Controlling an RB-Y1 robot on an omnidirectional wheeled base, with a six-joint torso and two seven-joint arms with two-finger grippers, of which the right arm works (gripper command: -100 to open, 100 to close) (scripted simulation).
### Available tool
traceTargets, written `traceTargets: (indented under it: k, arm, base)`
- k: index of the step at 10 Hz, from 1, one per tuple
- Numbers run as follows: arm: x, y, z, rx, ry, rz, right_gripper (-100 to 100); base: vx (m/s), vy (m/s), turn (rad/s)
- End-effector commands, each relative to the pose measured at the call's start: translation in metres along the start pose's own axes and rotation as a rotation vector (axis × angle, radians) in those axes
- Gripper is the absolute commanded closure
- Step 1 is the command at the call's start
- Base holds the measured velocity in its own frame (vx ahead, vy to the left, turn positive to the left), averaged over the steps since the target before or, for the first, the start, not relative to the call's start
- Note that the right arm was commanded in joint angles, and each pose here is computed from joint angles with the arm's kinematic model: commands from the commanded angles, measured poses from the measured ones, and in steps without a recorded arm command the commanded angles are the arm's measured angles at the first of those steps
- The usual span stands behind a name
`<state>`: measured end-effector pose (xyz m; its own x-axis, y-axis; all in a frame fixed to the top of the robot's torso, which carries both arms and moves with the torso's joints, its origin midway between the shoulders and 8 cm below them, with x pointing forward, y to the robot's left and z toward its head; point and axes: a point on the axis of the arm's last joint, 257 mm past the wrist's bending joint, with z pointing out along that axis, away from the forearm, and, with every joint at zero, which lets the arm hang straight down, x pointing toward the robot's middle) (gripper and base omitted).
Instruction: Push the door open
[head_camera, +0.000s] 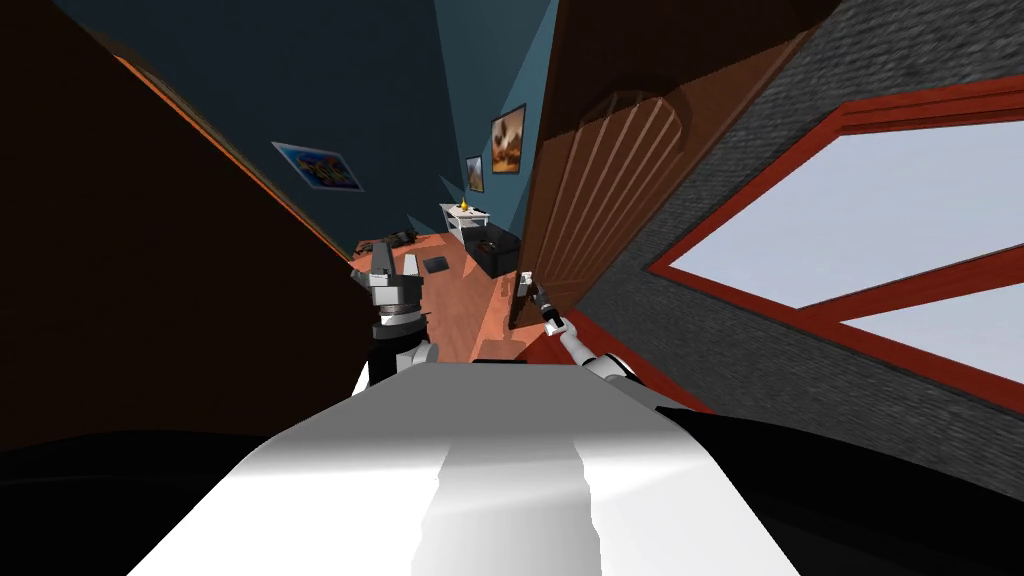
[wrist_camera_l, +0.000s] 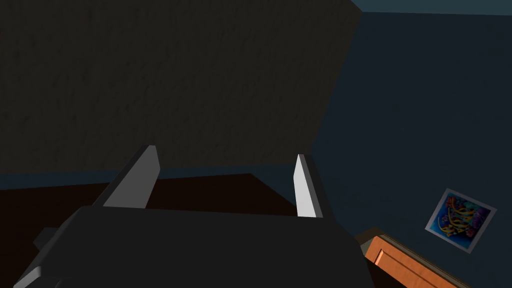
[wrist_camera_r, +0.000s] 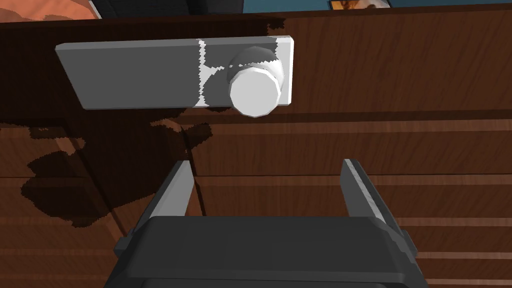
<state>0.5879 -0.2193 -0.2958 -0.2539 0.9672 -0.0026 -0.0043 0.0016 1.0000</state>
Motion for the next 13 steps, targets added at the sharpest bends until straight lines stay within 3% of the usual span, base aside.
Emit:
traceTargets:
  k: [1, 3, 10, 11, 13]
  arm:
    - [0.0022, -0.0003, 0.0005, 0.004, 0.006, 0.003, -100]
    - [0.0009, -0.0007, 0.0002, 0.0, -0.001, 0.001, -100]
    - [-0.0012, -0.0004, 0.0006, -0.009, -0.016, -0.001, -100]
    - [-0.0012, -0.0004, 0.0006, -0.009, -0.016, -0.001, 100]
    - [-0.0012, -0.0004, 0.0006, -0.009, -0.016, -0.001, 100]
  base:
    - [-0.217, -0.024, -0.022]
    - [-0.001, 0.008, 0.012]
    - [0.197, 0.049, 0.029]
    - [-0.011, -0.002, -0.005]
    - [-0.031, -0.009, 0.004]
